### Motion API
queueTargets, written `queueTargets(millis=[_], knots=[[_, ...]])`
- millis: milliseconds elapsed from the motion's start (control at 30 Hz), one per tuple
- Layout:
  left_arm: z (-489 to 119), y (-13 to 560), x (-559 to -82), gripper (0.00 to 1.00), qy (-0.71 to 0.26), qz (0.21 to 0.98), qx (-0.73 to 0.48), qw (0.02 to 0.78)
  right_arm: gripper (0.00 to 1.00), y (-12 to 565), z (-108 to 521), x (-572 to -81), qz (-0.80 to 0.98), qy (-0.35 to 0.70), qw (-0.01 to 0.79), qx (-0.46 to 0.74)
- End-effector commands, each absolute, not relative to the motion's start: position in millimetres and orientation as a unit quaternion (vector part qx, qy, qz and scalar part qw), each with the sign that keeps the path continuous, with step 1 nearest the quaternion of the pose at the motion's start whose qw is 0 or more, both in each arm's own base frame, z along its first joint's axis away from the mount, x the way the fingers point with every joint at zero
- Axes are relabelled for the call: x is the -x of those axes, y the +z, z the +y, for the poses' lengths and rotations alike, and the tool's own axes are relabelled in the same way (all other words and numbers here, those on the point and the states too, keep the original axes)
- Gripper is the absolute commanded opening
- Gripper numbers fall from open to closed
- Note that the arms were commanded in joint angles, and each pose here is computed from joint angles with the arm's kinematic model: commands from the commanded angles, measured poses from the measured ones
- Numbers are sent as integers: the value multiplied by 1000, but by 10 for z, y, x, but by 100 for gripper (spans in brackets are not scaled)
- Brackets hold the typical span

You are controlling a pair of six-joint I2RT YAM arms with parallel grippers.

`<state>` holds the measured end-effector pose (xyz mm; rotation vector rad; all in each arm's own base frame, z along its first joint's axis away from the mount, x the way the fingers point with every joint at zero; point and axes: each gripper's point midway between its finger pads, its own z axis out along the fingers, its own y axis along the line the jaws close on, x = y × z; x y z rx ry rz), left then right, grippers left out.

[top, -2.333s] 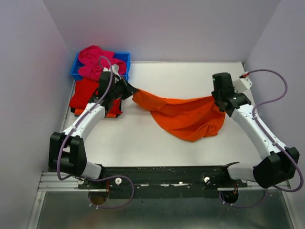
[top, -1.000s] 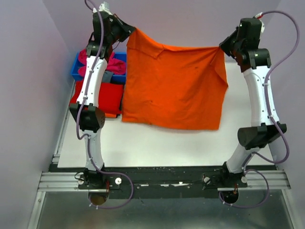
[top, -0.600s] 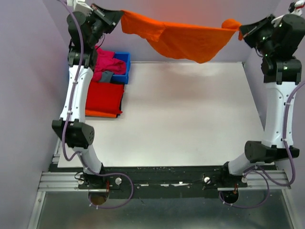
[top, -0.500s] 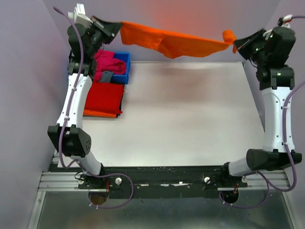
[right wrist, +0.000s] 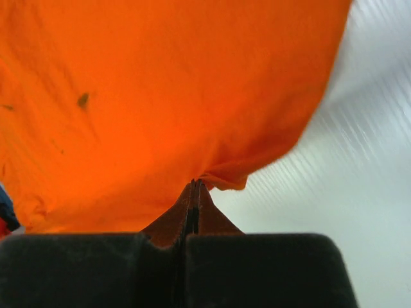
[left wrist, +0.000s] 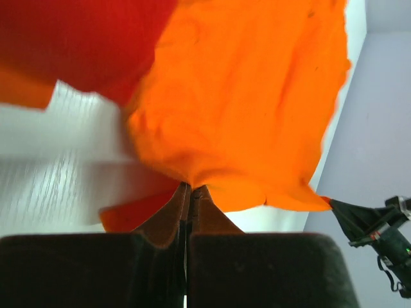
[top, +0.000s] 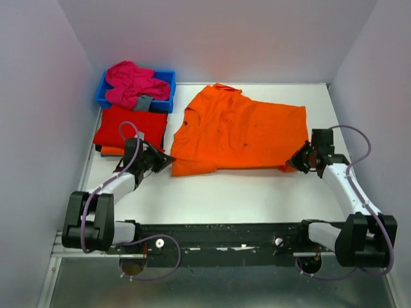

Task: Fold and stack the t-shirts
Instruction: Flatten out the tshirt

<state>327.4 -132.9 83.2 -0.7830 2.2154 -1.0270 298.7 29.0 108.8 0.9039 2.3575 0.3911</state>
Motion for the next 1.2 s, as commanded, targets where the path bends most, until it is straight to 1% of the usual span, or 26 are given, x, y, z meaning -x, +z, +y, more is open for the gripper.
queueTargets(millis=[0,100,167,233,400,467,633,667,700,733,767,800,900,967,1033,1167], knots=[[-1359,1057,-3127,0,-416,807,234,347,1,869,314,-2762,876,160,298,-344],[-1370,991,-2988,0,-415,814,229,336,1,745,326,-2583,878,158,293,-344],[-1373,974,-2929,0,-415,817,225,331,4,701,337,-2530,881,160,294,-335],[-1382,1016,-2905,0,-417,818,220,329,5,683,303,-2531,883,149,296,-331],[-1320,1188,-2955,0,-404,814,220,355,4,791,319,-2733,891,152,303,-303],[-1322,1273,-3057,0,-404,811,218,362,1,816,370,-2841,896,161,300,-286],[-1397,1305,-3322,0,-424,803,227,352,2,814,456,-3060,910,151,280,-264],[-1405,1312,-3376,0,-429,799,231,353,4,799,444,-3100,911,146,277,-267],[-1415,1328,-3438,0,-433,795,233,355,10,800,434,-3148,911,143,276,-269],[-1419,1322,-3489,0,-433,795,235,354,27,784,437,-3172,913,142,272,-267],[-1429,1331,-3532,0,-435,794,236,353,53,768,518,-3202,918,146,267,-253],[-1439,1336,-3577,0,-437,793,237,352,71,776,544,-3218,920,150,266,-245],[-1466,1317,-3663,0,-444,790,240,347,73,835,554,-3181,918,149,281,-236],[-1469,1317,-3720,0,-446,788,244,347,73,848,522,-3084,917,137,290,-238],[-1467,1353,-3781,0,-447,783,246,355,73,796,523,-2928,921,131,283,-233],[-1463,1387,-3849,0,-447,781,245,360,70,687,553,-2667,931,111,273,-217]])
